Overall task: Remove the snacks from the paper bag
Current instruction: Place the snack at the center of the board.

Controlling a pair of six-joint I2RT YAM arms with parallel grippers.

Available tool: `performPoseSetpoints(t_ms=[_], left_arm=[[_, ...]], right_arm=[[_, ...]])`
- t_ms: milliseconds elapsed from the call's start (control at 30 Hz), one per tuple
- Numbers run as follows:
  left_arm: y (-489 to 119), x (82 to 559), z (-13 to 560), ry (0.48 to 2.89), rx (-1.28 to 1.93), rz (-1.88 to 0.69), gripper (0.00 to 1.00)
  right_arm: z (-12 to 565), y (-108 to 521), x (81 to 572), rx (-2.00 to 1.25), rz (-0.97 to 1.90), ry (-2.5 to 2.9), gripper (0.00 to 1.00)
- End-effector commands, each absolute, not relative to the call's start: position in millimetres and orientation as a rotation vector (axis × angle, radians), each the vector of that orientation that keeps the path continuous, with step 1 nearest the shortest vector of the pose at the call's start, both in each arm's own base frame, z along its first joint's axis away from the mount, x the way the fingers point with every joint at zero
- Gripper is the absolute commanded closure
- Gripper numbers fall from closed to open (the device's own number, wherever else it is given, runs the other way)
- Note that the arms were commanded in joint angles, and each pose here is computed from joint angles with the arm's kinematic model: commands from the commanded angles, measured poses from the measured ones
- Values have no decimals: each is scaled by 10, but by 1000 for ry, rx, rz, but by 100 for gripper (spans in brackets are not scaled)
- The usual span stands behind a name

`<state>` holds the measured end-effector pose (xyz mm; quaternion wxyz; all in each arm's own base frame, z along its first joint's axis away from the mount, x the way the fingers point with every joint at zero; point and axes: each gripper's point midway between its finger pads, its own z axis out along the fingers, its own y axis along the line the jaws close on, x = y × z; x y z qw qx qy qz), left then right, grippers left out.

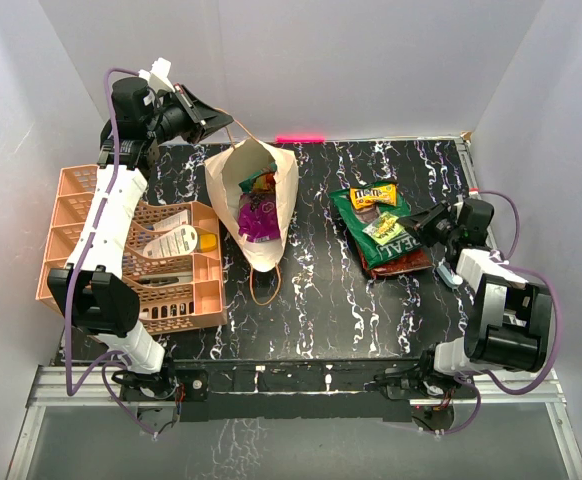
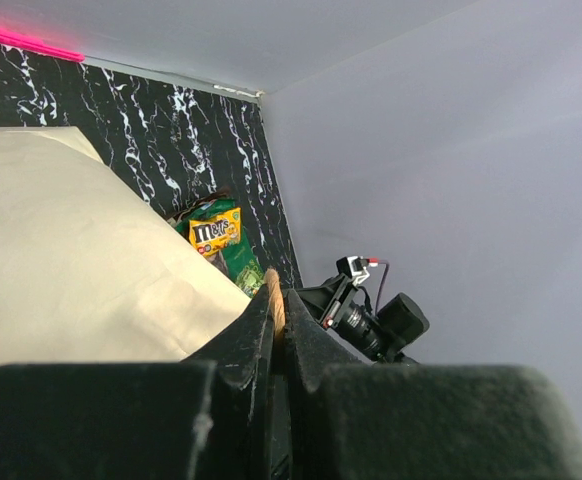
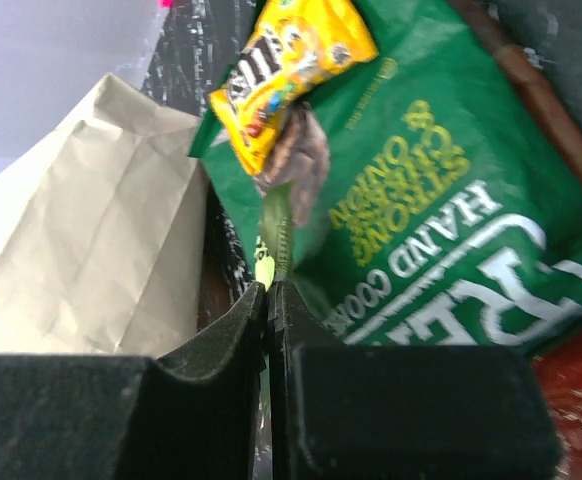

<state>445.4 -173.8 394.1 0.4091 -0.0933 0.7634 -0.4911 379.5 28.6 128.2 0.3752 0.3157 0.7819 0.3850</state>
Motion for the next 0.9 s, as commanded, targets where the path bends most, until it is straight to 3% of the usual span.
performPoseSetpoints(t_ms=[0,167,433,567,700,867], left_arm=[[-1736,4365,4194,1860,-184,-1252,100],[-1742,4363,4166,1867,-185,-1253,100],[-1742,4361,4157,1865,-185,-1254,100],[-1752,4348,4122,1870,-190,-1257,100],[-1764,4337,4103,1875,-190,-1257,100],[-1767,4328,4104,1874,-188,-1254,100]], right_arm=[[1198,111,3767,737,935,1958,91],[880,-97,3552,746,772,2074,69],[1138,-325,3223,605,462,2165,35],[1311,-295,3098,521,420,2140,34],[1554,170,3093,402,646,2100,34],[1849,985,3082,146,710,2119,33]])
